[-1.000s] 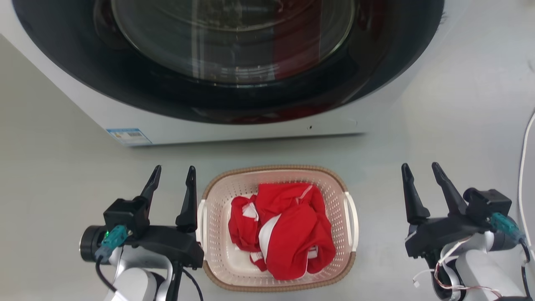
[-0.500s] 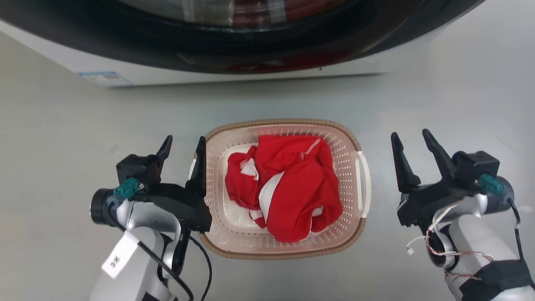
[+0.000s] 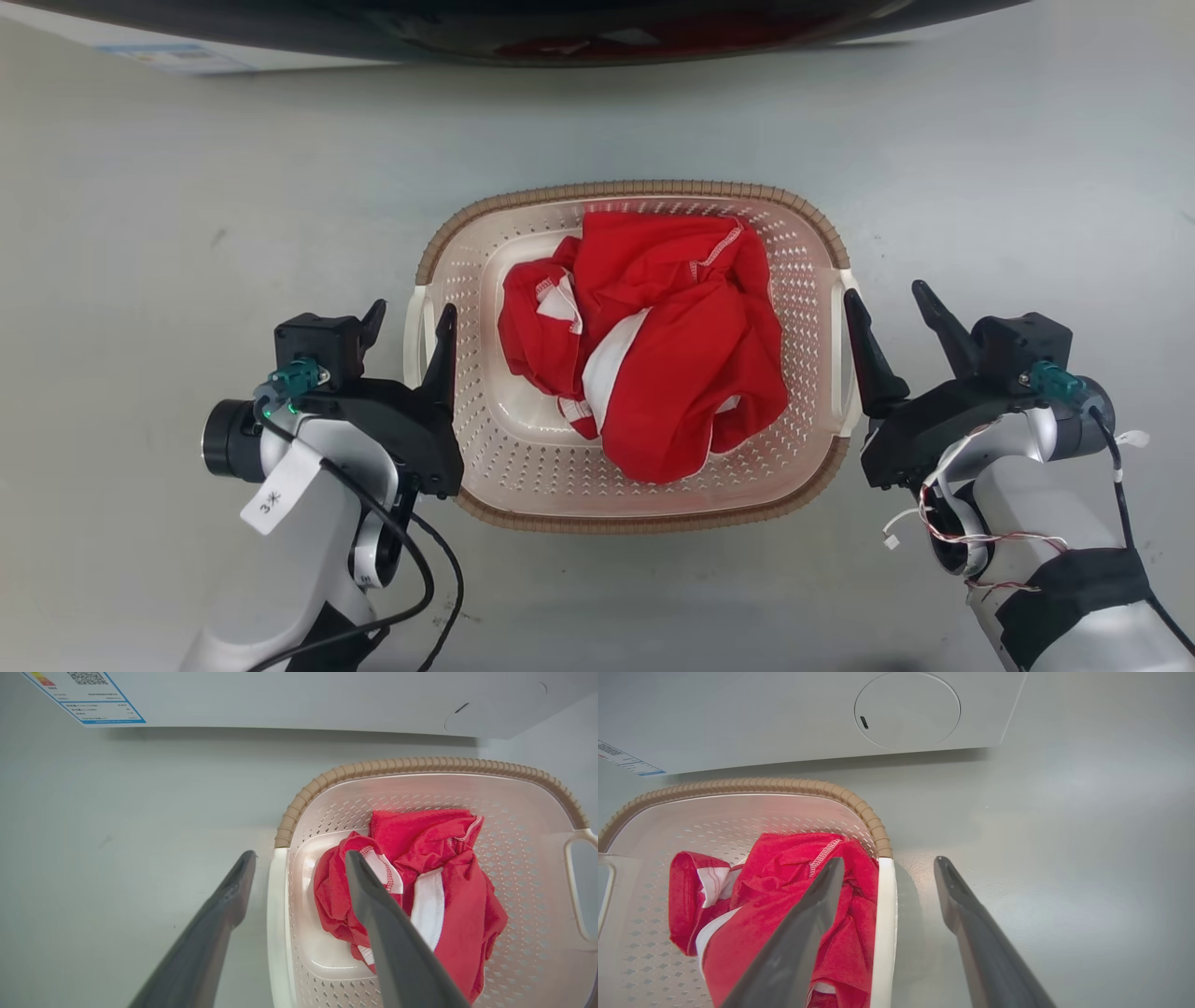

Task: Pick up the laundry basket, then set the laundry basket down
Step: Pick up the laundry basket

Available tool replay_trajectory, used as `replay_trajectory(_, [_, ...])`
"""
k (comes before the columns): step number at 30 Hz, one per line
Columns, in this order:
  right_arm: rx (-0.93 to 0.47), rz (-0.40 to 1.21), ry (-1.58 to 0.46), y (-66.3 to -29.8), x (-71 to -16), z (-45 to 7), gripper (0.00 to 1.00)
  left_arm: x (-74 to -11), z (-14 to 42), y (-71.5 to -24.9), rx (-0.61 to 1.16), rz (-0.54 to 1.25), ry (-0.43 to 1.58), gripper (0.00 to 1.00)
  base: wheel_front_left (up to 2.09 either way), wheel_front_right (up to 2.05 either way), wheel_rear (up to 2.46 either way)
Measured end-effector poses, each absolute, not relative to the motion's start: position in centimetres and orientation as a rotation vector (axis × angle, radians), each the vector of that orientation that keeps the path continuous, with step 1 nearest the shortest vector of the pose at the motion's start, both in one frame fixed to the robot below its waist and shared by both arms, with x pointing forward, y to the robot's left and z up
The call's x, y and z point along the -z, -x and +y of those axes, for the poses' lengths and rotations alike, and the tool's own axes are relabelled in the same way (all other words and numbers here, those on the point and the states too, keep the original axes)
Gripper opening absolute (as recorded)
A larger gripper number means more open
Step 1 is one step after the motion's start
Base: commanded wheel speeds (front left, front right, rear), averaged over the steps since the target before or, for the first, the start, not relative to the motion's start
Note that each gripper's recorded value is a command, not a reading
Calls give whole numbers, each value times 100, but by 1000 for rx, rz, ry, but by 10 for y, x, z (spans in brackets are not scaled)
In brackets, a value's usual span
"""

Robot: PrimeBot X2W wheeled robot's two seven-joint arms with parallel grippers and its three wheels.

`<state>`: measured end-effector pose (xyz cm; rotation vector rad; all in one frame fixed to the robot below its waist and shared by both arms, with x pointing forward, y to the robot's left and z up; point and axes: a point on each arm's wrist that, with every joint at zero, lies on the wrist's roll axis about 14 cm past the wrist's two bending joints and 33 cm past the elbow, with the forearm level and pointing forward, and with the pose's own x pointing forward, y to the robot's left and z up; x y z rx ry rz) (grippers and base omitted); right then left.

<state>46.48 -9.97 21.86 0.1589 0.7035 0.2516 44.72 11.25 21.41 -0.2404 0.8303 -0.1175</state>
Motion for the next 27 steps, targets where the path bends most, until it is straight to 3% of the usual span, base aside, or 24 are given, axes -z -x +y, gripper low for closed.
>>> replay_trajectory(12, [-270, 825, -175, -446, -178, -89, 100, -161, 116, -416, 142, 1029, 220, 100, 0, 0, 0])
replay_trajectory(23, [-272, 907, -171, -437, -158, -89, 100, -143, 112, -413, 134, 1092, 249, 100, 0, 0, 0])
replay_trajectory(24, [-275, 907, -173, -438, -157, -88, 57, -143, 112, -415, 132, 1090, 250, 60, 0, 0, 0])
replay_trajectory(25, [-279, 907, -173, -439, -157, -88, 0, -144, 112, -418, 133, 1081, 255, 0, 0, 0, 0])
replay_trajectory(27, [-283, 909, -172, -441, -156, -87, 0, -144, 111, -422, 131, 1076, 259, 0, 0, 0, 0])
